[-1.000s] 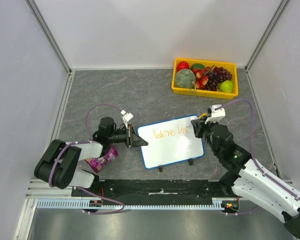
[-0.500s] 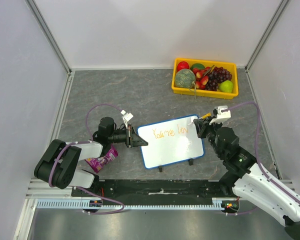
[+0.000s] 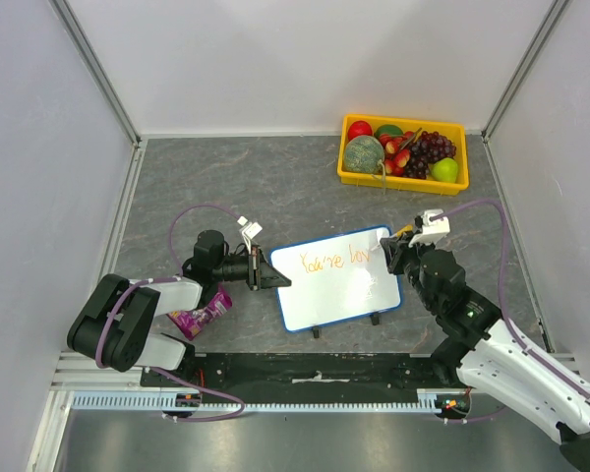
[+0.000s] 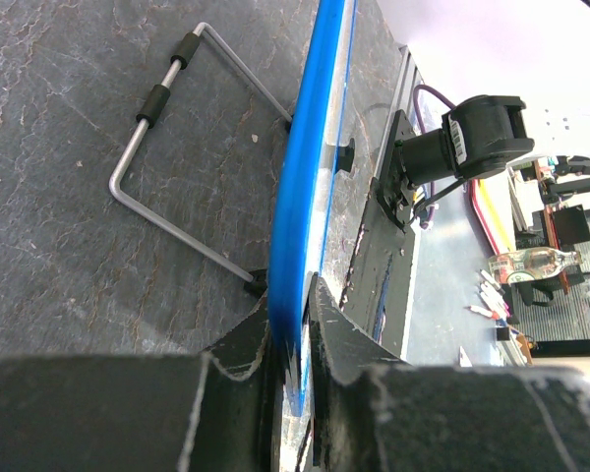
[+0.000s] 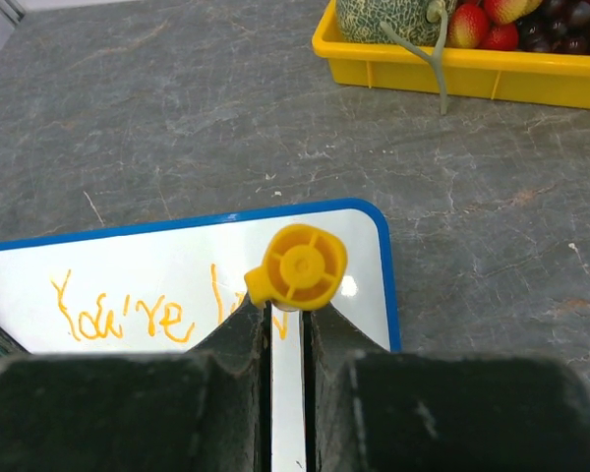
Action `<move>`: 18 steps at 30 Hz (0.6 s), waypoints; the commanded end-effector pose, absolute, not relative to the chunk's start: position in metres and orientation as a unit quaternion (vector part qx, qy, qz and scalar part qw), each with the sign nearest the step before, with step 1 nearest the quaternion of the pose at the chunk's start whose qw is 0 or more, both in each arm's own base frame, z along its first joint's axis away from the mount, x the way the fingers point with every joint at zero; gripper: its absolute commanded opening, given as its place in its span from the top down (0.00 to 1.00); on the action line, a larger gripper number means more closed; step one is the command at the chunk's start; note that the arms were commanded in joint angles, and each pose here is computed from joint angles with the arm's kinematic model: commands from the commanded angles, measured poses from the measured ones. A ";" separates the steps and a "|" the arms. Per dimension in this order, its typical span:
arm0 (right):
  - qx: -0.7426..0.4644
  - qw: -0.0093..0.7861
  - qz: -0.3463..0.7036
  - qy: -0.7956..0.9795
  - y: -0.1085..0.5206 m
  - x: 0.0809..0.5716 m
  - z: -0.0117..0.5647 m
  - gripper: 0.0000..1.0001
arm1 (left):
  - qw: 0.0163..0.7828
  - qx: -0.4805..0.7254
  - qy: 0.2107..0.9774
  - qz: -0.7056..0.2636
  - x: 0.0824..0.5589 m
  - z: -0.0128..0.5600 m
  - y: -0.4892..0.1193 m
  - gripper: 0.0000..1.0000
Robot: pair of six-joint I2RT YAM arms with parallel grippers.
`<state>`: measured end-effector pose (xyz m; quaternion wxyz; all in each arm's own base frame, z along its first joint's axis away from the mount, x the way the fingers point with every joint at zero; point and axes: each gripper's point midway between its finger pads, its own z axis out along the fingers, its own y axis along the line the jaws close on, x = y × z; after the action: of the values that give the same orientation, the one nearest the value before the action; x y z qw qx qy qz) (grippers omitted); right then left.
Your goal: Write a sentence on the whiteboard
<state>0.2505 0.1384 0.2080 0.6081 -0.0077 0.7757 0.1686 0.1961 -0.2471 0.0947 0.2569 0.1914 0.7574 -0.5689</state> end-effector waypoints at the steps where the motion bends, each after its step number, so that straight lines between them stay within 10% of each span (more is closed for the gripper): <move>1: -0.003 0.605 0.162 0.780 0.136 0.251 0.200 1.00 | 0.267 0.200 0.774 -0.539 0.200 0.076 -0.243 0.98; 18: 0.010 0.606 0.131 0.785 0.124 0.253 0.191 1.00 | 0.266 0.199 0.774 -0.539 0.200 0.075 -0.243 0.98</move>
<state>0.2491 0.1347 0.1906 0.5968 -0.0063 0.7872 0.1556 0.1961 -0.2471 0.0945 0.2564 0.1911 0.7577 -0.5689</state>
